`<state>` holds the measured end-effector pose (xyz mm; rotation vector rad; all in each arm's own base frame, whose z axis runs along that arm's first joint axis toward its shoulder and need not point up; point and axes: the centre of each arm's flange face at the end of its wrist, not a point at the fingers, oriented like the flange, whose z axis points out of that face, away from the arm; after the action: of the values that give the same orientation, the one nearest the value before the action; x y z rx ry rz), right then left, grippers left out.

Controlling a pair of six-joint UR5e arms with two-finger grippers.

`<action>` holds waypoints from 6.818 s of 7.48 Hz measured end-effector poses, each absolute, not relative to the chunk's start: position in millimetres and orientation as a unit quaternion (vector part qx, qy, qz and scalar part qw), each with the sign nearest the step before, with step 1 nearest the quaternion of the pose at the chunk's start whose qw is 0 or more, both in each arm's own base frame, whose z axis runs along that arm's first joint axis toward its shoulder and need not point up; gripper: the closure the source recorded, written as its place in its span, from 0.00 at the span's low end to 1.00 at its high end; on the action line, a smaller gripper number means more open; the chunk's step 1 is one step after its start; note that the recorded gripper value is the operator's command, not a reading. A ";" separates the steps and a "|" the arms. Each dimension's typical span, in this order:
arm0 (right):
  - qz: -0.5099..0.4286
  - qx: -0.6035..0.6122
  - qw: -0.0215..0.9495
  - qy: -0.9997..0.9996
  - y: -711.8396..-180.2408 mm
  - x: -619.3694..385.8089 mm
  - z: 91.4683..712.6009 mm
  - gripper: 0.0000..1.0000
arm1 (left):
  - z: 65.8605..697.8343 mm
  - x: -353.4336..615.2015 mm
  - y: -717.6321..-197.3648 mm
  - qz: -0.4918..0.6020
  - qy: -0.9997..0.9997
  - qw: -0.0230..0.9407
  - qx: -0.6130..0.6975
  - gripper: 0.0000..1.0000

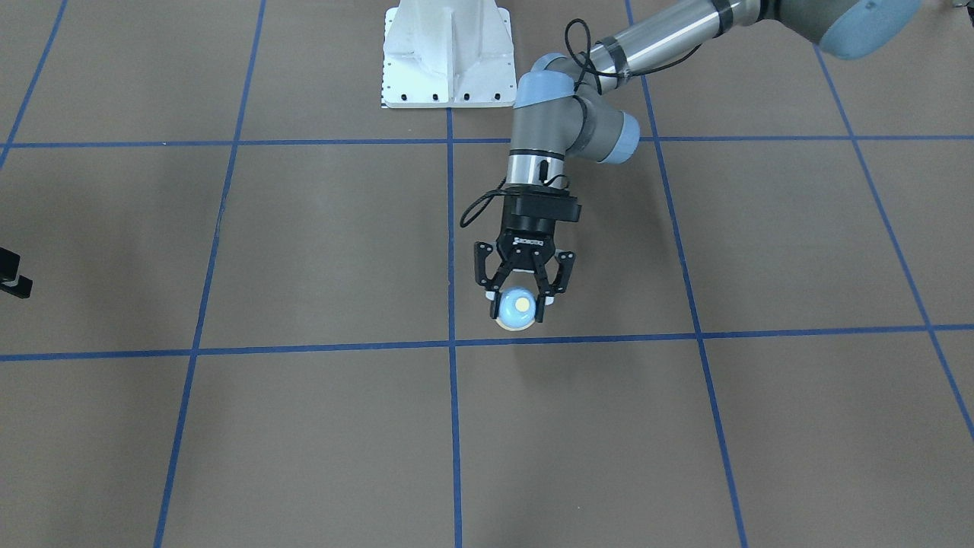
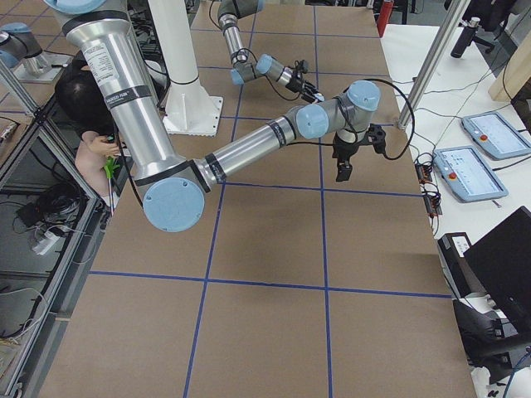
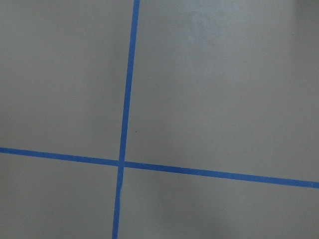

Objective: Place and press bell with both arms

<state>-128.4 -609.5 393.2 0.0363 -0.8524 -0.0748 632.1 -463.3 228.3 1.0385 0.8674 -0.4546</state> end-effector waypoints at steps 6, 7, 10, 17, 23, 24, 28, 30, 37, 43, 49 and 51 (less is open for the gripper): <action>-0.040 0.017 0.910 -0.413 -610.5 -135.4 389.7 0.02 | 211.3 687.5 -478.4 -0.195 0.376 0.773 0.472 1.00; -0.040 0.017 0.910 -0.413 -610.4 -135.8 389.3 0.02 | 213.9 690.1 -479.2 -0.193 0.373 0.776 0.471 1.00; -0.040 0.017 0.910 -0.413 -610.3 -136.2 388.8 0.02 | 228.3 697.2 -480.6 -0.184 0.365 0.786 0.464 0.98; -0.032 0.022 0.908 -0.418 -616.6 -142.1 368.4 0.02 | 203.5 686.0 -482.8 -0.182 0.395 0.779 0.451 0.00; -0.028 0.025 0.911 -0.411 -645.9 -224.6 319.3 1.00 | 224.9 574.7 -609.9 -0.088 0.351 0.852 0.379 0.00; -0.012 0.032 0.909 -0.416 -650.7 -261.2 304.9 1.00 | 241.7 543.4 -637.9 -0.063 0.322 0.874 0.359 0.00; 0.009 0.054 0.902 -0.428 -659.0 -389.2 229.5 1.00 | 328.6 406.7 -698.2 -0.001 0.336 0.903 0.266 0.00; 0.011 0.053 0.904 -0.424 -649.7 -447.6 188.7 1.00 | 385.6 347.6 -693.5 0.030 0.327 0.911 0.248 0.00; -0.003 0.086 0.917 -0.389 -591.7 -579.6 148.9 1.00 | 487.7 144.4 -629.6 0.115 0.293 0.934 0.168 0.00; -0.007 0.082 0.922 -0.379 -596.5 -608.8 177.0 1.00 | 494.4 137.6 -620.8 0.118 0.290 0.935 0.165 0.00; -0.012 0.076 0.923 -0.376 -588.3 -617.3 184.7 1.00 | 493.9 137.6 -621.2 0.118 0.289 0.935 0.167 0.00; -0.010 0.078 0.922 -0.378 -590.4 -614.3 180.9 1.00 | 493.5 137.7 -621.4 0.118 0.289 0.935 0.167 0.00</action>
<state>-614.3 -590.4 180.9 0.1596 -0.7770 -0.0204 137.7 -621.4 493.5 0.3413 0.5916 0.2417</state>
